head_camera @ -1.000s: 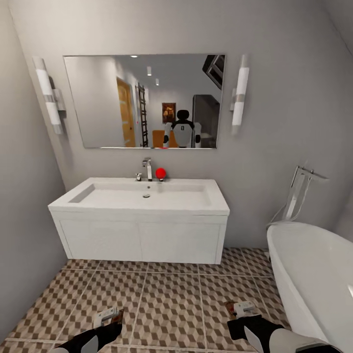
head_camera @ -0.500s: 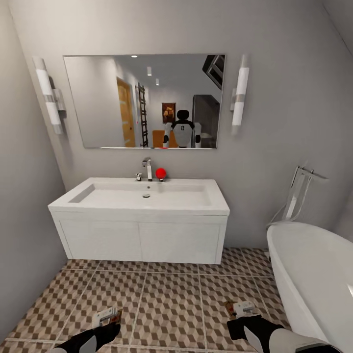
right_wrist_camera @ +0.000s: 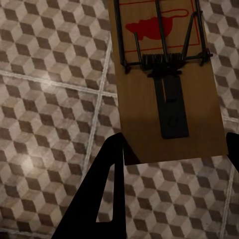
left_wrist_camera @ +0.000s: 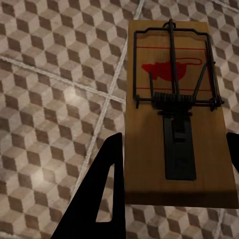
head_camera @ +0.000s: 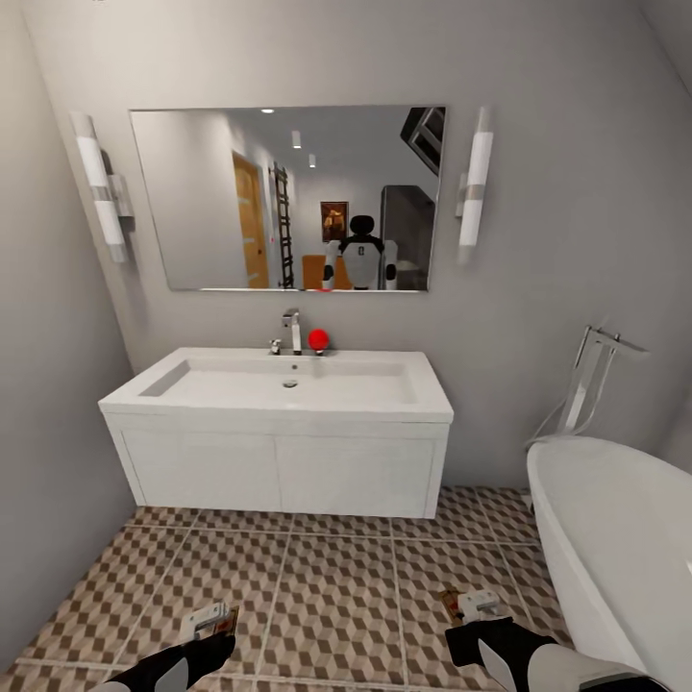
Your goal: Take the four mousetraps from the cabinet in the bathroom and place them on the bathroom floor. Make sure all four end up on the same floor surface, and ensure that at least two of them are either under or directly next to the same bathroom sink.
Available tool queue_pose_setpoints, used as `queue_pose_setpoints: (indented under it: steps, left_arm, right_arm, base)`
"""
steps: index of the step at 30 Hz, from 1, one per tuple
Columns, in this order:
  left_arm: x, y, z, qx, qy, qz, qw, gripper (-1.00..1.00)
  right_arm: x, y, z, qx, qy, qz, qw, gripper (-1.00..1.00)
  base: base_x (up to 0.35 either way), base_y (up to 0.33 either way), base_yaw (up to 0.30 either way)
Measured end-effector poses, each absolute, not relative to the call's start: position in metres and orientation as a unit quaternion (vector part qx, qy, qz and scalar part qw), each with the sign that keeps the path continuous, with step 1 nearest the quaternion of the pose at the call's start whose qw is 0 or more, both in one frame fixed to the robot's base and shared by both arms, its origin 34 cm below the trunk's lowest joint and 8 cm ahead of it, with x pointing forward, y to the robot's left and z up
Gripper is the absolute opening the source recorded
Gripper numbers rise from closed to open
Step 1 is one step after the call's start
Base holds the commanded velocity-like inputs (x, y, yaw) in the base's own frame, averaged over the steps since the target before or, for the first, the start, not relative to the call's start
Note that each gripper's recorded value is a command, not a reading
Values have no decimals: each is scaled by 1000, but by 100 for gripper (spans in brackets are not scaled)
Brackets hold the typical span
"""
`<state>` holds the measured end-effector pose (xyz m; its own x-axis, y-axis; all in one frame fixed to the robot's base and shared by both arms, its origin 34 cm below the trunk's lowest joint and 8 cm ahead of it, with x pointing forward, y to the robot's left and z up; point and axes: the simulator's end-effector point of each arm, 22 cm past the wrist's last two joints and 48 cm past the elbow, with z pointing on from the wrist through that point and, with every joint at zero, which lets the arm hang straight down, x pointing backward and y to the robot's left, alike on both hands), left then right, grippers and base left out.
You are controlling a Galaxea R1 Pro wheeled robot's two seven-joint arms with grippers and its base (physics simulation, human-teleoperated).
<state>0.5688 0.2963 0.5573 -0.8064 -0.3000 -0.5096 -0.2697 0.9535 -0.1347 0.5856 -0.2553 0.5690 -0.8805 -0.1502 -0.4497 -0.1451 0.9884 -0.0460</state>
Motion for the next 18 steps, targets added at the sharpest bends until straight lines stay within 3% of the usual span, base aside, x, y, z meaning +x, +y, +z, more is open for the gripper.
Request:
queue_pose_setpoints:
  steps: [18]
  left_arm:
    - [571, 292, 559, -143, 950, -32, 275, -100]
  right_arm:
    - [585, -252, 568, -77, 970, -4, 230, -100]
  base:
    - [0, 0, 9]
